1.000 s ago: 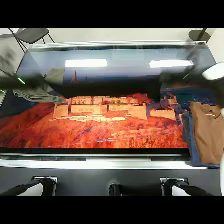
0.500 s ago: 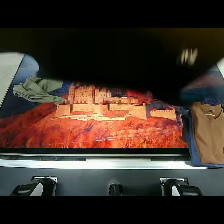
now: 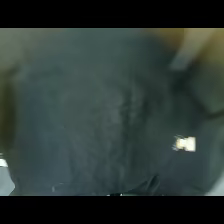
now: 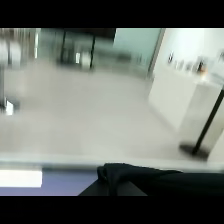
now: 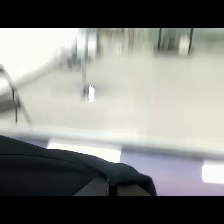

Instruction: Fold the shirts.

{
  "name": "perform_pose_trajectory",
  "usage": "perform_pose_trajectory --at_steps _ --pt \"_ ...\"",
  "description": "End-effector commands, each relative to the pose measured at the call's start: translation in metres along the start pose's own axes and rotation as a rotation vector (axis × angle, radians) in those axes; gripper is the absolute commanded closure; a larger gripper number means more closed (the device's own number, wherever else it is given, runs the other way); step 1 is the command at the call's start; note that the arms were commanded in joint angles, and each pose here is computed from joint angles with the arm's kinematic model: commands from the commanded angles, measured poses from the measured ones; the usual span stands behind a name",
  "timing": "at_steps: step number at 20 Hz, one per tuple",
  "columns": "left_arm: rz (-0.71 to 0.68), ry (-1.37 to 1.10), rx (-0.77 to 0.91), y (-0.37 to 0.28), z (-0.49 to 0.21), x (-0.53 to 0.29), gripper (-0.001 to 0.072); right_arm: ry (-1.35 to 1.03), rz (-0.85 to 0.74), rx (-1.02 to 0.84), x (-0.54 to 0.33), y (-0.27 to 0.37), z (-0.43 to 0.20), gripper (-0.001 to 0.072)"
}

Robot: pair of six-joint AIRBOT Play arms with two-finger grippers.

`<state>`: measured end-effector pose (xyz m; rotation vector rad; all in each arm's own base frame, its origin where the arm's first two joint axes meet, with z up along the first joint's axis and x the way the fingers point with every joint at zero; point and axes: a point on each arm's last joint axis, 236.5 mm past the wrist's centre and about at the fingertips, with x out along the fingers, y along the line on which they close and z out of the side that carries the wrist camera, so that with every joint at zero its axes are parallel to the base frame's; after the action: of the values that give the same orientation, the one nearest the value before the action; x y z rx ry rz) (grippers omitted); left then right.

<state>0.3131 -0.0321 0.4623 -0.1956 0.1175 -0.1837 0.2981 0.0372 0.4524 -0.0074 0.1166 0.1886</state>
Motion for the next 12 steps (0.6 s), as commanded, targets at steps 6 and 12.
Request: perform_pose_trajectory --at_steps 6,12 --pt "0.15 0.699 -0.194 0.136 -0.328 0.18 0.068 0.598 0.071 0.433 0.234 -0.017 -0.313 0.067" --pt "0.171 0.868 -0.304 0.169 -0.429 0.237 0.068 0.493 -0.001 0.79 0.326 -0.005 -0.387 0.0667"
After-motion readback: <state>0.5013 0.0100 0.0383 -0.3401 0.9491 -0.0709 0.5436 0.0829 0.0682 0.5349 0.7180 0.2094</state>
